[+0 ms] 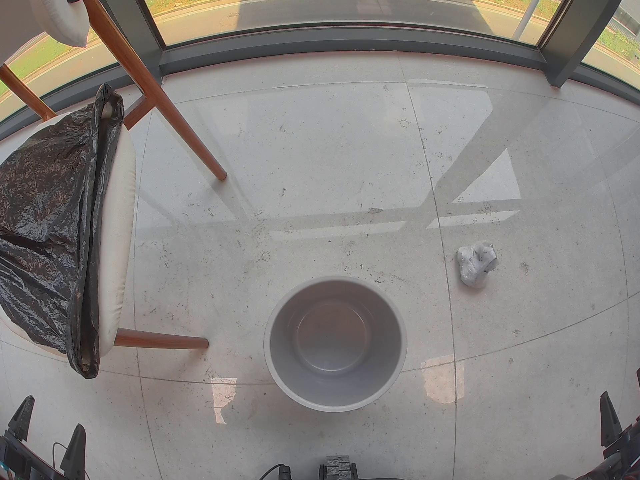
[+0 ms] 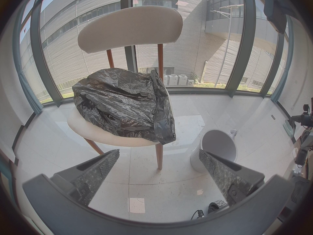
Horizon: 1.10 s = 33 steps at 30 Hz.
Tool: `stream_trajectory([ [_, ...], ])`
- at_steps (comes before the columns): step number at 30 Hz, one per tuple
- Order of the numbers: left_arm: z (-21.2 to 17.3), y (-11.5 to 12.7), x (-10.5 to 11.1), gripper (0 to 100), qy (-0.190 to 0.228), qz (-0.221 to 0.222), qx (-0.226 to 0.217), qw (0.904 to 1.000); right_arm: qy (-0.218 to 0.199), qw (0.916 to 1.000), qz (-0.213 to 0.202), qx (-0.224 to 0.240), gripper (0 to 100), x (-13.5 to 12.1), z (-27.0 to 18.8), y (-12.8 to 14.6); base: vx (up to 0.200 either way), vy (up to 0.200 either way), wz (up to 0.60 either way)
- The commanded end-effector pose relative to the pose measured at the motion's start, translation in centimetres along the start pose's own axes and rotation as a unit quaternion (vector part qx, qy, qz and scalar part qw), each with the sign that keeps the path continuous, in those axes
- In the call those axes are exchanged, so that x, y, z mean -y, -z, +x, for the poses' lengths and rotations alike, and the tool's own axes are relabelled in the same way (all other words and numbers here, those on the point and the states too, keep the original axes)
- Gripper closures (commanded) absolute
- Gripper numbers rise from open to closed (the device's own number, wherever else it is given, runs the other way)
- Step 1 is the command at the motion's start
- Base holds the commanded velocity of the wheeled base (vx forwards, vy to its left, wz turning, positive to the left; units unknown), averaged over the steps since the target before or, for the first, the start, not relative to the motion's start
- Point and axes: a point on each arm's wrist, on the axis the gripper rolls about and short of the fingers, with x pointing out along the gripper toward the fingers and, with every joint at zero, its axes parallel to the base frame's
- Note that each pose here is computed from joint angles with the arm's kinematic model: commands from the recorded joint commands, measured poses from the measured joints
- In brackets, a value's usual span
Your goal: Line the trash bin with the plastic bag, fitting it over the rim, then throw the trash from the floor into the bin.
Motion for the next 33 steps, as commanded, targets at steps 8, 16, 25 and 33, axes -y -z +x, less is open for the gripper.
stream_trajectory([
  [8,-0.1,-0.9,0.0,0,0.001,0.012,0.067,0.9977,0.0,1.0,0.0,0.0,0,0.0,0.0,0.5,0.0,0.0,0.0],
  [16,-0.1,-1.2,0.0,0,-0.003,0.021,0.079,0.9966,-0.001,1.0,0.0,0.0,0,0.0,0.0,0.5,0.0,0.0,0.0],
  [25,-0.5,-2.5,0.0,0,0.0,0.023,0.14,0.99,-0.001,1.0,0.001,0.0,0,0.0,0.0,0.5,0.0,0.0,0.0],
  [33,-1.9,-4.8,0.3,0,0.051,0.025,0.116,0.9916,0.0,1.0,0.002,0.0,0,0.0,0.0,0.5,0.0,0.0,0.0],
])
